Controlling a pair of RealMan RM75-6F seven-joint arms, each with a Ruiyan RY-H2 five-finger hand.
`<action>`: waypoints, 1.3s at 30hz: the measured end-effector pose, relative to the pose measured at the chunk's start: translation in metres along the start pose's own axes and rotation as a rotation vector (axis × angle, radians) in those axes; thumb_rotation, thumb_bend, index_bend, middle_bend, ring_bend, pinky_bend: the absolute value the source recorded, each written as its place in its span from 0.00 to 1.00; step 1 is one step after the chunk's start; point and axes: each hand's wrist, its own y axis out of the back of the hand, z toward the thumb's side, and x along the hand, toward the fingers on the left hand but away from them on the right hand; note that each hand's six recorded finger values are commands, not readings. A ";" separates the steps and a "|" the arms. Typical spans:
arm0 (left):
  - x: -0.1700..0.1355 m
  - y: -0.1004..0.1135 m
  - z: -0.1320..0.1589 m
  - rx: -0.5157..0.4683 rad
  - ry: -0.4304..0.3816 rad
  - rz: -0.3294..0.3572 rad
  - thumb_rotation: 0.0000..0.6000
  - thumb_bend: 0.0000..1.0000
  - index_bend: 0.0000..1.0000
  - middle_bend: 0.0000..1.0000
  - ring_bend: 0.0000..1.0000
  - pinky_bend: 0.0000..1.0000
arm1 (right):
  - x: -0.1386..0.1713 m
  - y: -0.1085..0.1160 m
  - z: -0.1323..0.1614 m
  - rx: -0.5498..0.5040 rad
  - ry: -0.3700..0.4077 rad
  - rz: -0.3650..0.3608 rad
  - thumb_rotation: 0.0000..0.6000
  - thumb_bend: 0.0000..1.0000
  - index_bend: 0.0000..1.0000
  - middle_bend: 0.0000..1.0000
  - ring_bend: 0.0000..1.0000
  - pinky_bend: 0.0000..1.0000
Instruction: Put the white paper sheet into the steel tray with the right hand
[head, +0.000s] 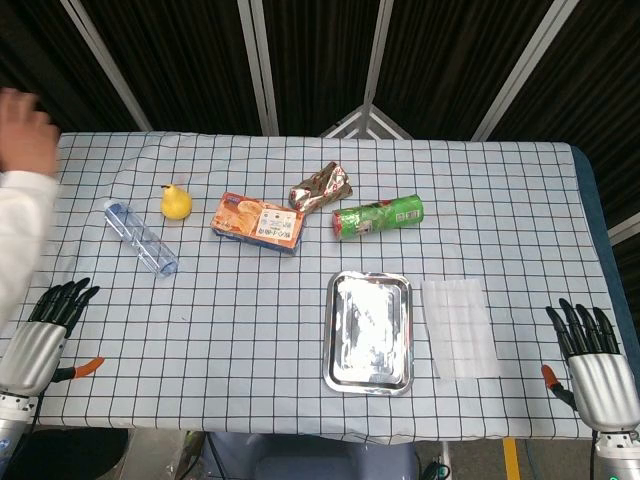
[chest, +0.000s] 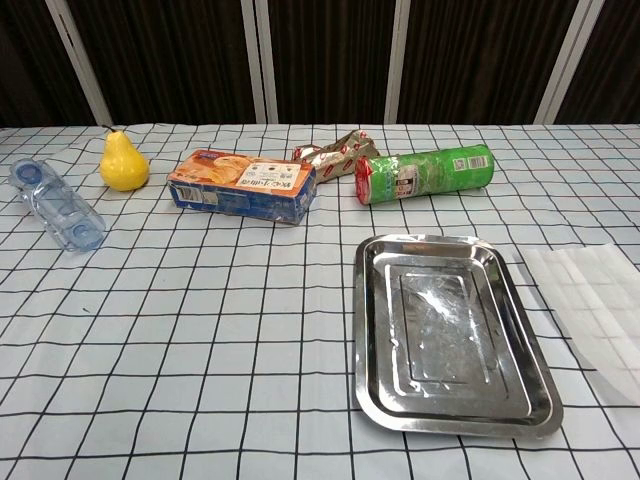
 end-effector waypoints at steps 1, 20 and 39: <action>0.000 0.000 0.000 0.000 0.000 0.000 1.00 0.00 0.00 0.00 0.00 0.00 | 0.000 0.000 0.000 0.000 0.000 0.000 1.00 0.35 0.00 0.00 0.00 0.00; 0.001 -0.001 0.000 -0.001 -0.003 -0.005 1.00 0.00 0.00 0.00 0.00 0.00 | 0.004 -0.010 0.027 0.002 0.136 0.018 1.00 0.35 0.07 0.00 0.00 0.00; 0.002 0.001 0.007 -0.016 -0.049 0.007 1.00 0.00 0.00 0.00 0.00 0.00 | -0.008 -0.087 0.060 0.134 0.171 0.184 1.00 0.35 0.07 0.00 0.00 0.00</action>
